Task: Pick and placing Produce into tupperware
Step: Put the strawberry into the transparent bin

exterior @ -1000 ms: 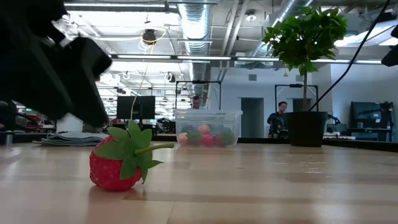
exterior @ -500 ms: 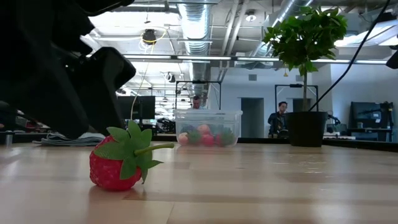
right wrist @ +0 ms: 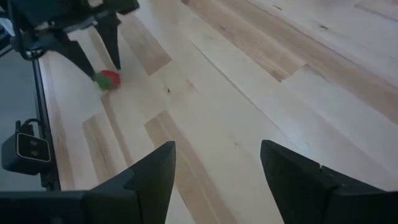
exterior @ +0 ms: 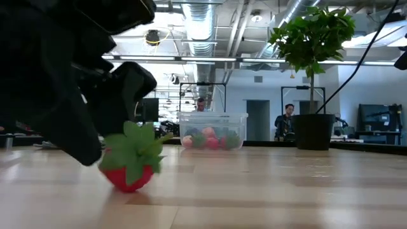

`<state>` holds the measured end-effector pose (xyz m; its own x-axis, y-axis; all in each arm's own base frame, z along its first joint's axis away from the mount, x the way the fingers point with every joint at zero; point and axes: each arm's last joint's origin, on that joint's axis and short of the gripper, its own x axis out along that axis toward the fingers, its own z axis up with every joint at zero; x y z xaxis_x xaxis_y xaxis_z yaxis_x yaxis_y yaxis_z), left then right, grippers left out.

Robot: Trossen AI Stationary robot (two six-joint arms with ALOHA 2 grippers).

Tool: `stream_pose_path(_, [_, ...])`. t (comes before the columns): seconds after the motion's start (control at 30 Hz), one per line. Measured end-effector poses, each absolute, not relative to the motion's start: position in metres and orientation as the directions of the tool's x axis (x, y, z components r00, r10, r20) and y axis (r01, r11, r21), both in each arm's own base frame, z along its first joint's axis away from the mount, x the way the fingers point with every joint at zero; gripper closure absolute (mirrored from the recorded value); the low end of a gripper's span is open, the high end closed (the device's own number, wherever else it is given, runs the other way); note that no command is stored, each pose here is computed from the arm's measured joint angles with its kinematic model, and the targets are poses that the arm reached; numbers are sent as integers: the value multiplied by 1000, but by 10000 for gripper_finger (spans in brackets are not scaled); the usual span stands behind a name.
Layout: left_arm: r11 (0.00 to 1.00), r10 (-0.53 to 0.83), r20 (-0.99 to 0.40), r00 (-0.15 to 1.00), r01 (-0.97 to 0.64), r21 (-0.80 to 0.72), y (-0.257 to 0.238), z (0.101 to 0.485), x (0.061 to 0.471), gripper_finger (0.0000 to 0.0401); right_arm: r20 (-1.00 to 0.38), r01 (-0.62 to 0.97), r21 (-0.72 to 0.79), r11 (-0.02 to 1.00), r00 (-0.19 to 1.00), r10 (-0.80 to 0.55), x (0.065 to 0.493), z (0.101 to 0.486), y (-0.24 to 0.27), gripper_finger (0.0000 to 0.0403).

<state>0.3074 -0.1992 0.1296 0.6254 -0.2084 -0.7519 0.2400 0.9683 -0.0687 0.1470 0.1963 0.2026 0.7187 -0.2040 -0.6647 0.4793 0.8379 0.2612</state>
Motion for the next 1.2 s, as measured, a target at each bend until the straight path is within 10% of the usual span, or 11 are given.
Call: stream_pose_path(1.2, [972,-231,-713,662,186,-142,-199,120,330,142,-669,477,274,835,718,-190,147,203,197,143])
